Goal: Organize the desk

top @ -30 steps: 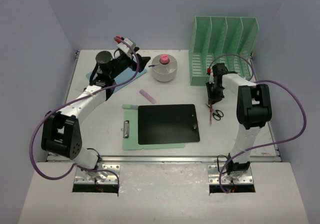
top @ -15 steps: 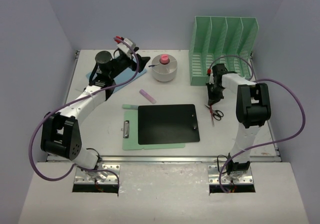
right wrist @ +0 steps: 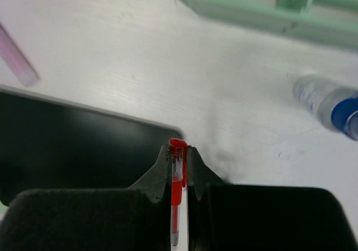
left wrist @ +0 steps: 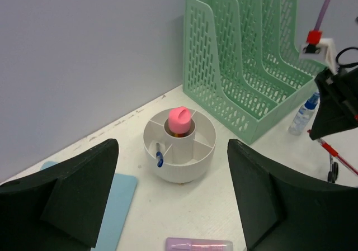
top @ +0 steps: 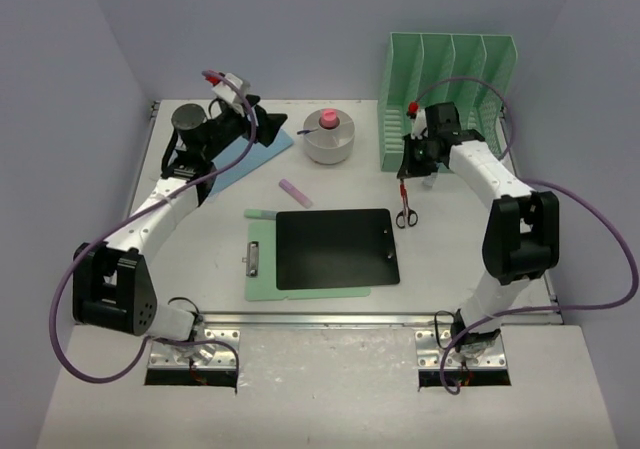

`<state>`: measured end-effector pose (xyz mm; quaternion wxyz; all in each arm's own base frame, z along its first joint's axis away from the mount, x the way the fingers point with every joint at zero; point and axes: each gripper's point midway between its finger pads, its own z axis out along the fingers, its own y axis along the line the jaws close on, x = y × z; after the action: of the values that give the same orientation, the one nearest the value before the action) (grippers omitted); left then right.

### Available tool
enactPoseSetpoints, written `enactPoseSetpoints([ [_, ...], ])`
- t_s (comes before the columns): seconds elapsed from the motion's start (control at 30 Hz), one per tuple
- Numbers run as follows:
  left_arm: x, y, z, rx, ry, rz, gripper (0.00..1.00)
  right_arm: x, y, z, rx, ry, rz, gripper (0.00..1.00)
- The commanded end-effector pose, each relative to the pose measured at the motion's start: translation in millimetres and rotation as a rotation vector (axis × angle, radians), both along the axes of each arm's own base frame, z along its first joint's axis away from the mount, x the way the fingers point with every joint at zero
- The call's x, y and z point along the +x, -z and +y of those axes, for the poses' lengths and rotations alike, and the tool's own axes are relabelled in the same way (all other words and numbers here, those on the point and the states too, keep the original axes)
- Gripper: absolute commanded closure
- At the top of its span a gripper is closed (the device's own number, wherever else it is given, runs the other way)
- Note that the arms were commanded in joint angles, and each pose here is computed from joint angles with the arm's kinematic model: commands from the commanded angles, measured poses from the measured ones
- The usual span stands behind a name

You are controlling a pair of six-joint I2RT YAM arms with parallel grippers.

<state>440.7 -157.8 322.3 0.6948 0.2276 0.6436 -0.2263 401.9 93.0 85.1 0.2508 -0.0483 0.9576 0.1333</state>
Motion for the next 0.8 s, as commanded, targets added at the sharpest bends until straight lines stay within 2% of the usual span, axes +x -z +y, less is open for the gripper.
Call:
enactPoseSetpoints([
  [0.0, -10.5, -13.7, 14.1, -0.085, -0.018, 0.034, 0.22, 43.9, -72.8, 16.7, 0.038, -0.031, -0.258, 0.99],
  [0.1, -16.4, -17.2, 22.2, -0.127, -0.033, 0.054, 0.11, 53.5, -97.9, 26.4, 0.050, -0.059, -0.347, 0.99],
  [0.17, -16.8, -16.7, 31.4, -0.159, -0.059, 0.076, 0.01, 60.7, -122.1, 38.0, 0.070, -0.083, -0.445, 0.99],
  [0.23, -18.8, -20.3, 41.6, -0.199, -0.083, 0.094, 0.00, 63.7, -141.1, 56.1, 0.095, -0.124, -0.524, 0.99],
  [0.33, -21.1, -21.0, 55.0, -0.240, -0.118, 0.125, 0.00, 78.7, -187.7, 83.9, 0.124, -0.163, -0.739, 0.99],
  [0.37, -23.5, -20.4, 59.1, -0.254, -0.124, 0.138, 0.00, 88.0, -211.5, 96.2, 0.126, -0.161, -0.862, 0.99],
  [0.43, -27.9, -21.3, 60.9, -0.262, -0.122, 0.141, 0.00, 98.4, -231.1, 108.5, 0.125, -0.157, -0.962, 0.99],
  [0.47, -30.8, -16.5, 60.3, -0.264, -0.120, 0.152, 0.00, 106.2, -257.3, 115.0, 0.131, -0.138, -1.041, 0.99],
  [0.5, -35.5, -19.1, 60.3, -0.265, -0.119, 0.144, 0.00, 115.6, -250.2, 126.3, 0.123, -0.128, -1.036, 0.99],
  [0.57, -39.3, -12.0, 65.1, -0.262, -0.132, 0.152, 0.00, 129.0, -271.8, 133.8, 0.127, -0.076, -1.099, 0.99],
  [0.63, -43.3, -13.3, 72.6, -0.253, -0.148, 0.134, 0.00, 135.2, -269.9, 148.5, 0.136, -0.048, -1.130, 0.99],
  [0.73, -47.9, -9.7, 75.3, -0.245, -0.159, 0.129, 0.00, 133.7, -279.2, 172.4, 0.137, -0.045, -1.249, 0.99],
  [0.77, -48.6, -5.6, 75.9, -0.245, -0.159, 0.137, 0.00, 131.3, -285.8, 173.8, 0.134, -0.027, -1.328, 0.99],
])
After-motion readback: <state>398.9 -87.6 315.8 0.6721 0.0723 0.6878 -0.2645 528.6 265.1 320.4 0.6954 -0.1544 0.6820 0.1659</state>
